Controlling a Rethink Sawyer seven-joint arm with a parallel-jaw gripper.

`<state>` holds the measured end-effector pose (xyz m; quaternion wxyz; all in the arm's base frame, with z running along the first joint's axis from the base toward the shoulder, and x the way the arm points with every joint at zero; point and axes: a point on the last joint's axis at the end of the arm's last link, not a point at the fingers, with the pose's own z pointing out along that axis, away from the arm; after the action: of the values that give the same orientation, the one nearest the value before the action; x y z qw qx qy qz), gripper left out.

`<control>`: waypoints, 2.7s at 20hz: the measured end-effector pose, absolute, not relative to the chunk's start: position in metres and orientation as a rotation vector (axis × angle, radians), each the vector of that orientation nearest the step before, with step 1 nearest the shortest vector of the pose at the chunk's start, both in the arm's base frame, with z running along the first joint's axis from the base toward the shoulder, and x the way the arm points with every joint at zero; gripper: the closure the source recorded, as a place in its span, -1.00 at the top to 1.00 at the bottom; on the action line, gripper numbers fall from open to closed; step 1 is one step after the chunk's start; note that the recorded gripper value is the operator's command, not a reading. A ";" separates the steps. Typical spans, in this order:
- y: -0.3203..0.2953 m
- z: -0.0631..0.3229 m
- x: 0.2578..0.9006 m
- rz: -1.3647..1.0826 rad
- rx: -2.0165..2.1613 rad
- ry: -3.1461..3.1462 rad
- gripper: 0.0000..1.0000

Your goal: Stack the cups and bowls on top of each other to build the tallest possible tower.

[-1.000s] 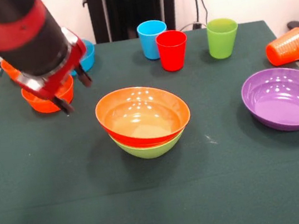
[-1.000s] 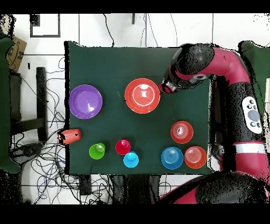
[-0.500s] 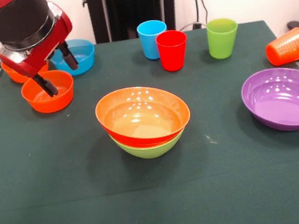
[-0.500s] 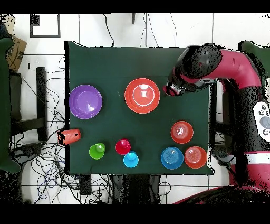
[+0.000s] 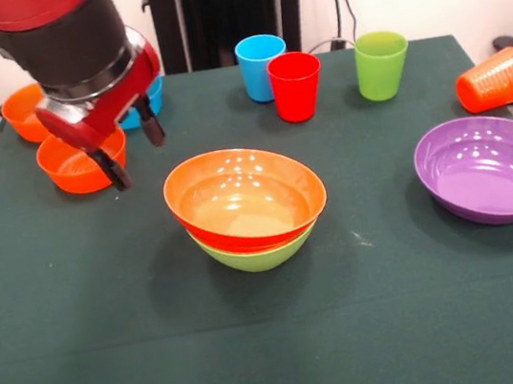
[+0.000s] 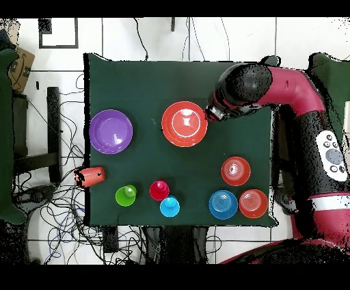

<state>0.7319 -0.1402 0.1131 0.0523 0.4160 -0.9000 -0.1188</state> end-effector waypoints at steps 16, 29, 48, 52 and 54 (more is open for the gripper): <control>-0.083 0.124 0.699 -0.259 1.419 -2.688 1.00; -0.032 0.154 0.674 -0.243 1.301 -2.731 1.00; -0.020 0.135 0.657 -0.288 1.203 -2.762 1.00; -0.022 0.133 0.656 -0.284 1.194 -2.759 1.00; -0.024 0.132 0.654 -0.280 1.188 -2.756 1.00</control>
<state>0.6540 -0.0236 0.1319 0.0638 0.3933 -0.9125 -0.0925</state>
